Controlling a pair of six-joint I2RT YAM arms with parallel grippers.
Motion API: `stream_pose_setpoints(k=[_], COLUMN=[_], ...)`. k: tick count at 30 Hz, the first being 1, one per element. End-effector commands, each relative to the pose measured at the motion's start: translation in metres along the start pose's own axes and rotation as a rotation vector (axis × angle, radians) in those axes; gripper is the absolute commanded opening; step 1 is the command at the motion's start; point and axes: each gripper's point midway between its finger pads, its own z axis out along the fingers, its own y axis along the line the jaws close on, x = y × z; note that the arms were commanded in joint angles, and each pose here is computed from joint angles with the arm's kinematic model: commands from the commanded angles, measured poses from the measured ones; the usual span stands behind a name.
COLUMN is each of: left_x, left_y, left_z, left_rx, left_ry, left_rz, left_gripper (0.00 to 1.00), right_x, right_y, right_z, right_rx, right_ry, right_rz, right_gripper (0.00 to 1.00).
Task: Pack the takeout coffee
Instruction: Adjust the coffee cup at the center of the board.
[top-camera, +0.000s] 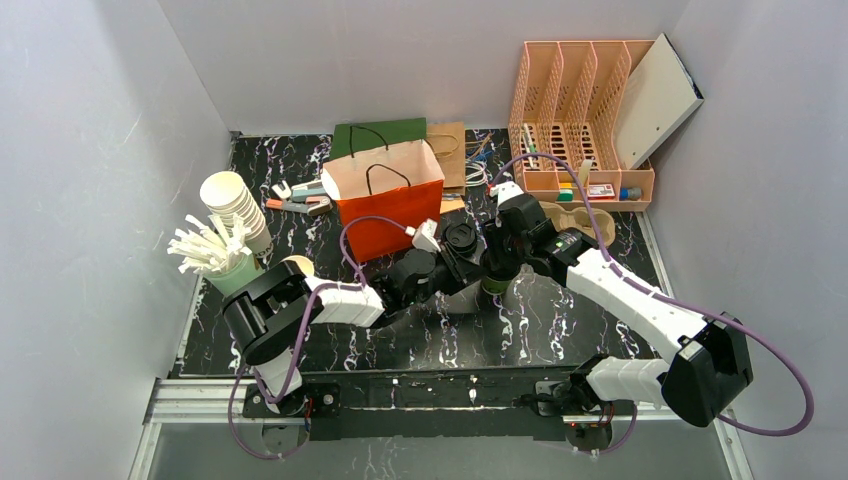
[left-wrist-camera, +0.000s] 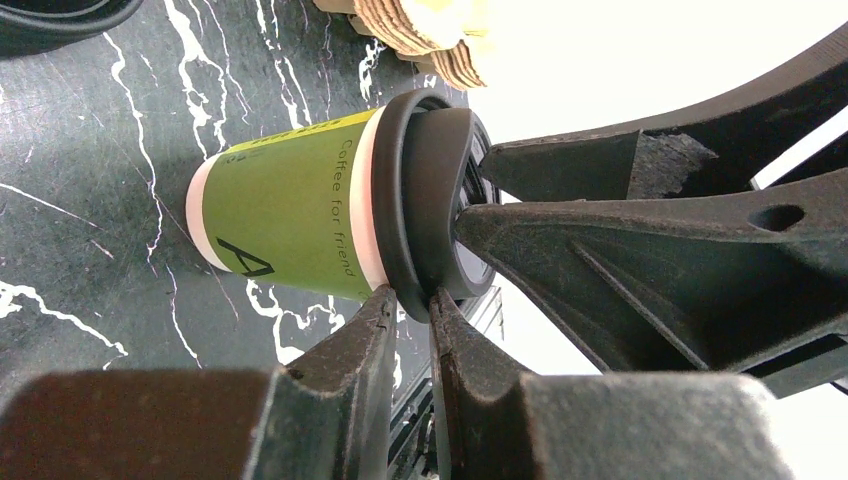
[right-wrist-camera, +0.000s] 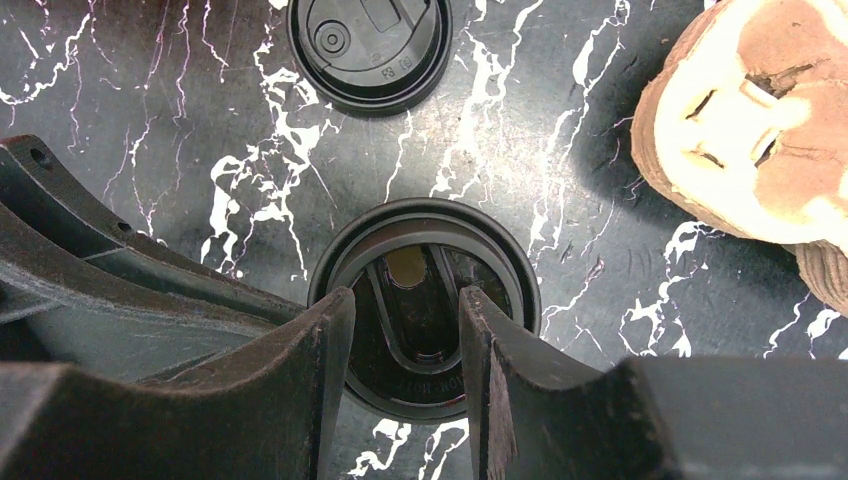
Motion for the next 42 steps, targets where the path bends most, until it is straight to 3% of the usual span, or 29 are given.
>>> stream_pose_setpoints(k=[1,42], left_x=[0.051,0.042], left_y=[0.166,0.181], left_z=[-0.044,-0.049], left_rx=[-0.578,-0.695], left_ry=[0.187,0.172], left_rz=[0.125,0.188], left_gripper=[0.09,0.06], right_x=[0.059,0.068], right_y=[0.004,0.002], right_z=[0.007,0.011], right_rx=[-0.023,-0.015], right_ry=[0.216,0.233], right_rz=[-0.014,0.01], right_gripper=[0.51,0.5])
